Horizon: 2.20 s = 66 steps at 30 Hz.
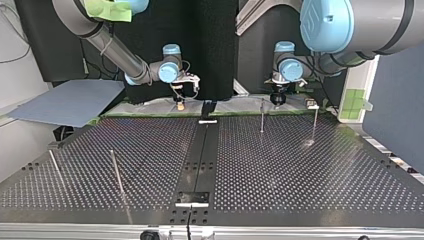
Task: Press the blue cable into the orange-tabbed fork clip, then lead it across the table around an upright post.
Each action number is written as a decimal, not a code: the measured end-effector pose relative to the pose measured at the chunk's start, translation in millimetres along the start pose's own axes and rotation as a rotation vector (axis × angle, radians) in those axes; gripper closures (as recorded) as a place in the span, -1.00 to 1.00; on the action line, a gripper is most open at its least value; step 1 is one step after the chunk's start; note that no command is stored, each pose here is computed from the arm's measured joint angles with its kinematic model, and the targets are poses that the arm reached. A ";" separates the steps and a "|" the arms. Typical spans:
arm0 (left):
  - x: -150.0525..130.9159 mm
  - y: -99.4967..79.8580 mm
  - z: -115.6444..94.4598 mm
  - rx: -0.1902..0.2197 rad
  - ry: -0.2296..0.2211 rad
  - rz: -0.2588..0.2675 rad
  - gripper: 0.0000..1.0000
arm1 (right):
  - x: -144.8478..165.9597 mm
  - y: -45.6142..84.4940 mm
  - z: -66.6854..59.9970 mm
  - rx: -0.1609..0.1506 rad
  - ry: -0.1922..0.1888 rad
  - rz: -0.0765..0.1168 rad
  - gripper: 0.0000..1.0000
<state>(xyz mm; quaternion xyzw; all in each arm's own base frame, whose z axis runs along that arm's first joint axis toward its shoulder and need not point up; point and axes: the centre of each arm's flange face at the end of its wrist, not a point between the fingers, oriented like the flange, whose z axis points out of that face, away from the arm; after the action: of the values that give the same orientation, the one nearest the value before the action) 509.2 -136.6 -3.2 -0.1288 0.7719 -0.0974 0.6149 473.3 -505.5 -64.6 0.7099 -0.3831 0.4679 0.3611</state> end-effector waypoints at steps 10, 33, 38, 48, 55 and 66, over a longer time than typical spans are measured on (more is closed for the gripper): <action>-6.1 2.7 7.7 0.006 -0.006 -0.009 1.00 | 9.8 8.3 9.9 -0.014 0.015 0.011 1.00; -16.2 7.6 18.7 0.002 -0.033 0.003 1.00 | 49.8 30.3 37.7 -0.087 0.034 0.061 1.00; -20.0 4.9 22.9 0.047 -0.060 0.029 0.30 | 48.8 30.1 37.2 -0.085 0.028 0.059 1.00; -17.2 9.4 20.0 0.033 -0.023 0.106 -1.00 | 48.0 29.9 36.1 -0.084 0.017 0.055 1.00; -12.5 14.6 13.7 -0.030 0.022 0.163 -1.00 | 47.7 28.2 35.3 -0.081 0.014 0.056 1.00; 10.8 18.4 -23.2 -0.004 0.180 0.235 -1.00 | 47.2 29.8 35.7 -0.083 0.013 0.057 1.00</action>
<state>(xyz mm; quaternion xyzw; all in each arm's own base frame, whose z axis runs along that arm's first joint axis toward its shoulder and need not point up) 482.9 -122.8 -13.7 -0.0297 0.8338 -0.0344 0.5502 473.6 -559.7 -26.4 0.6800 -0.4201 0.4663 0.3790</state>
